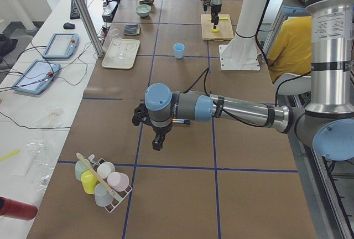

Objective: Squeeze lemon into cup
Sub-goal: 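Move the right gripper down over the lemon slice on the cutting board, then close the right gripper on the lemon slice and lift it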

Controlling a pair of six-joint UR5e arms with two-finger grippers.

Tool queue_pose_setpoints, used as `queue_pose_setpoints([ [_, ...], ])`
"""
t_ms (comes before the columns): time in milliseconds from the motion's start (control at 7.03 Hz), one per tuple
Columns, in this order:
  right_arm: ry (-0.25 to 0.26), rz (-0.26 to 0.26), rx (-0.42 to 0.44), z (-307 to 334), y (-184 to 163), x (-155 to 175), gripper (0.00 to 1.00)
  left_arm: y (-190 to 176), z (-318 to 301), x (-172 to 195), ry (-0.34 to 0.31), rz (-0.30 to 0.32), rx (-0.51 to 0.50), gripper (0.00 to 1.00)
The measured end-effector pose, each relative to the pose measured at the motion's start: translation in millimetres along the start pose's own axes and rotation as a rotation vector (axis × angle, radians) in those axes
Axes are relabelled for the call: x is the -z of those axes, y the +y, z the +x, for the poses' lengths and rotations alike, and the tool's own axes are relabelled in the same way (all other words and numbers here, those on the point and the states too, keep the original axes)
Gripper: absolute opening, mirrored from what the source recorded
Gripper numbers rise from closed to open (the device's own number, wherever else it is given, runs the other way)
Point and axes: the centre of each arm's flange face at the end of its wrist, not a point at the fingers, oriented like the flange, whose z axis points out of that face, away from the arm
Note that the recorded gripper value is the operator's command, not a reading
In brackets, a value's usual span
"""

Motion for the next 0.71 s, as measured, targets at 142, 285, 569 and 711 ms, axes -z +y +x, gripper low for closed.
queue_pose_setpoints([
  [142, 0.014, -0.005, -0.002, -1.0, -0.5, -3.8, 1.0, -0.5, 2.3, 1.6, 0.011, 0.005, -0.001, 1.0],
  [285, 0.033, -0.015, -0.004, -0.1, 0.0, -7.2, 1.0, -0.5, 3.8, 2.1, 0.025, 0.009, 0.001, 1.0],
  [569, 0.071, -0.04, -0.007, 3.7, 2.1, -13.6, 1.0, -0.3, 4.7, 2.4, 0.034, 0.011, 0.001, 1.0],
  [711, 0.082, -0.047, -0.007, 5.2, 3.3, -19.1, 1.0, -0.3, 4.7, 2.4, 0.035, 0.011, 0.0, 1.0],
])
